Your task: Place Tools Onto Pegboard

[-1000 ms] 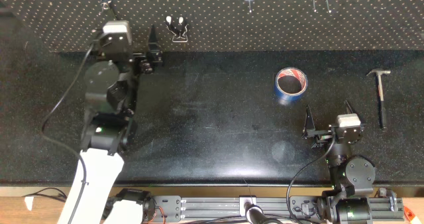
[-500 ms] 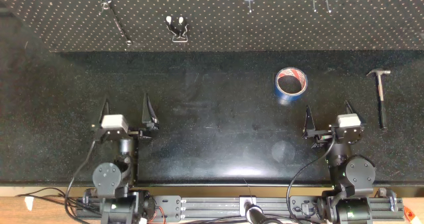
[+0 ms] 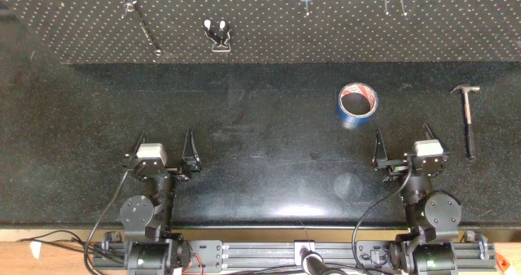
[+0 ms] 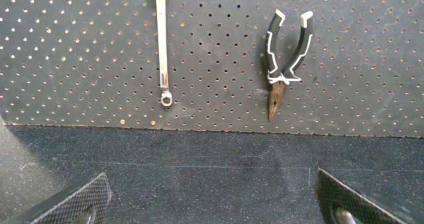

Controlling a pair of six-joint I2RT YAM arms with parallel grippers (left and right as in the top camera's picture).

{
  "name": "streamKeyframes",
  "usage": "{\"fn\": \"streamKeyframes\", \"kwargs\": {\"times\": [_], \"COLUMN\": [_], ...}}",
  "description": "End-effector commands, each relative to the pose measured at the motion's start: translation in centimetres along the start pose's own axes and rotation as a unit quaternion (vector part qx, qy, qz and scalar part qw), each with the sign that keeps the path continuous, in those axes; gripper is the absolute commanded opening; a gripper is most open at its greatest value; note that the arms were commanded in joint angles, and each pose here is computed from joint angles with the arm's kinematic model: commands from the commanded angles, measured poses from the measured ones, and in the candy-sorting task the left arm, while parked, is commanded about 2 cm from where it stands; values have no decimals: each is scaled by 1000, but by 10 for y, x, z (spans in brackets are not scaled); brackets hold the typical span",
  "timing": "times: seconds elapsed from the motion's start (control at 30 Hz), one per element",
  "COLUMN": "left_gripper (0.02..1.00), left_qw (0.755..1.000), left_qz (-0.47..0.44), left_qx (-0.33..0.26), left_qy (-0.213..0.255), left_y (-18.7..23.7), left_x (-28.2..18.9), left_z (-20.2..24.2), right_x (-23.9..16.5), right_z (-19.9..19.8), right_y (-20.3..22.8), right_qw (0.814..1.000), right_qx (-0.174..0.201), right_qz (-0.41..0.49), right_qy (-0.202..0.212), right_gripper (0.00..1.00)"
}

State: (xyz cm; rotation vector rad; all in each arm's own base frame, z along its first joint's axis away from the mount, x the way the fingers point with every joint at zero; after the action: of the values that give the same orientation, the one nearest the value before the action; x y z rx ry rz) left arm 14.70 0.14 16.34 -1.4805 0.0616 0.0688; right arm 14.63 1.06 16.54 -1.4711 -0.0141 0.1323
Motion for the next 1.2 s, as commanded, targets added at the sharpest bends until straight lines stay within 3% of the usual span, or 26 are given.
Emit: {"fn": "streamKeyframes", "kwargs": {"times": [0.03, 0.47, 0.57, 0.7, 0.87, 1.03, 1.07, 1.2], "left_gripper": [996, 996, 996, 996, 996, 996, 996, 996], "left_qw": [1000, 1000, 1000, 1000, 1000, 1000, 1000, 1000], "left_qz": [-2, -2, -2, -2, -2, -2, -2, -2], "left_qx": [-3, -3, -3, -3, -3, -3, -3, -3], "left_qy": [2, 2, 2, 2, 2, 2, 2, 2], "left_y": [0, 0, 0, 0, 0, 0, 0, 0], "left_x": [-1, -1, -1, -1, -1, -1, -1, -1], "left_z": [0, 0, 0, 0, 0, 0, 0, 0], "right_x": [0, 0, 4, 22, 55, 73, 80, 95], "right_z": [0, -2, -1, 14, 44, 62, 63, 67], "right_y": [1, 1, -7, -58, -82, -84, -83, -86], "right_qw": [1000, 1000, 999, 999, 994, 992, 990, 973], "right_qx": [-5, -5, 37, 34, 32, 35, 50, 47], "right_qz": [0, -1, 6, 28, -42, 17, 66, 210], "right_qy": [1, 19, 16, -11, -95, -119, -110, -80], "right_gripper": [947, 947, 947, 947, 947, 950, 950, 947]}}
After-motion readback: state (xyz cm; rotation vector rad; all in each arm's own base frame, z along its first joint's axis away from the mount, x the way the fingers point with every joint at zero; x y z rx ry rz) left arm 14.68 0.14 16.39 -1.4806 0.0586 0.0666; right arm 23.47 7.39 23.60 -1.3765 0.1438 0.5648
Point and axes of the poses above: each gripper's point midway between its finger pads, its own x axis out along the fingers, its own z axis along the line the jaws close on, y = z × x, the point moved 10 cm from there along -x, back along the fingers, and after that the axes turned 8 degrees about x, right-handed, at the moved point
